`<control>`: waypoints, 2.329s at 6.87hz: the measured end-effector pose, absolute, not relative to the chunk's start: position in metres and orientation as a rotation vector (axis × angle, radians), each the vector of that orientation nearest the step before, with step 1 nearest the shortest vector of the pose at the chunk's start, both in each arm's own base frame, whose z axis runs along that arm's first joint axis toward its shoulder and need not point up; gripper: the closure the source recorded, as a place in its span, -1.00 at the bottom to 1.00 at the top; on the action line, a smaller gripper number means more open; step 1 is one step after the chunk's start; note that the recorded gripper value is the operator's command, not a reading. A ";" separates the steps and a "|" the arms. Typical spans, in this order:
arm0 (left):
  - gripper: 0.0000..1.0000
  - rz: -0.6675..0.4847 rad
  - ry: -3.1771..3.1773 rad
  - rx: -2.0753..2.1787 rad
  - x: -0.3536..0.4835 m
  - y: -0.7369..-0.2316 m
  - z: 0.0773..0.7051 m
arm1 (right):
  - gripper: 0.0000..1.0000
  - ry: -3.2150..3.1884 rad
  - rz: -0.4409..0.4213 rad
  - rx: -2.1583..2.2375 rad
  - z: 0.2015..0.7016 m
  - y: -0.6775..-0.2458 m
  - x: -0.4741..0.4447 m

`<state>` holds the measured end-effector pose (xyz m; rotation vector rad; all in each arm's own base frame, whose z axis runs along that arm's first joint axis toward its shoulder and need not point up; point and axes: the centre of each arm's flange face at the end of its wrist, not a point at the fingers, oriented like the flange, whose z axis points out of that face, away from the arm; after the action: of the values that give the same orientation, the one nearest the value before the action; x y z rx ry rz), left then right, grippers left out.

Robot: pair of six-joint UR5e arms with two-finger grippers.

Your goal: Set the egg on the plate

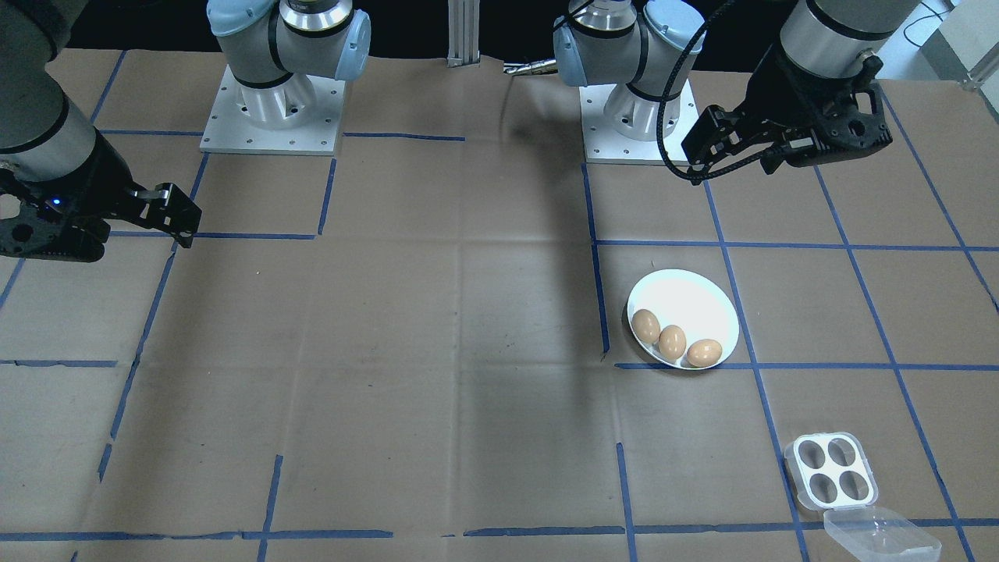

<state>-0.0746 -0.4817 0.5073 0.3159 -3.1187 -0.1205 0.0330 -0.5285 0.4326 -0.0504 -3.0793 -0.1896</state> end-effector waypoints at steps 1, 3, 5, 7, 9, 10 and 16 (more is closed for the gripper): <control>-0.99 -0.131 -3.128 0.294 -0.093 -0.507 0.509 | -1.00 -3.079 -0.190 -0.050 0.433 -0.529 0.033; -0.99 -0.152 -3.137 0.249 -0.114 -0.540 0.499 | -1.00 -3.079 -0.190 -0.050 0.433 -0.529 0.033; -0.99 -0.174 -3.136 0.231 -0.123 -0.548 0.489 | -1.00 -3.079 -0.189 -0.050 0.433 -0.529 0.033; -0.98 -0.171 -3.133 0.198 -0.133 -0.548 0.486 | -1.00 -3.079 -0.189 -0.050 0.433 -0.529 0.033; -0.98 -0.122 -3.135 0.127 -0.135 -0.550 0.484 | -1.00 -3.079 -0.189 -0.050 0.433 -0.529 0.033; -0.98 -0.108 -3.136 0.107 -0.135 -0.550 0.479 | -1.00 -3.079 -0.189 -0.050 0.433 -0.529 0.033; -0.99 -0.037 -3.134 0.097 -0.135 -0.553 0.471 | -1.00 -3.079 -0.189 -0.050 0.433 -0.529 0.033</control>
<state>-0.1351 -0.5528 0.4711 0.0970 -3.1337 -0.0367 0.0330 -0.5286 0.4327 -0.0504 -3.0791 -0.1888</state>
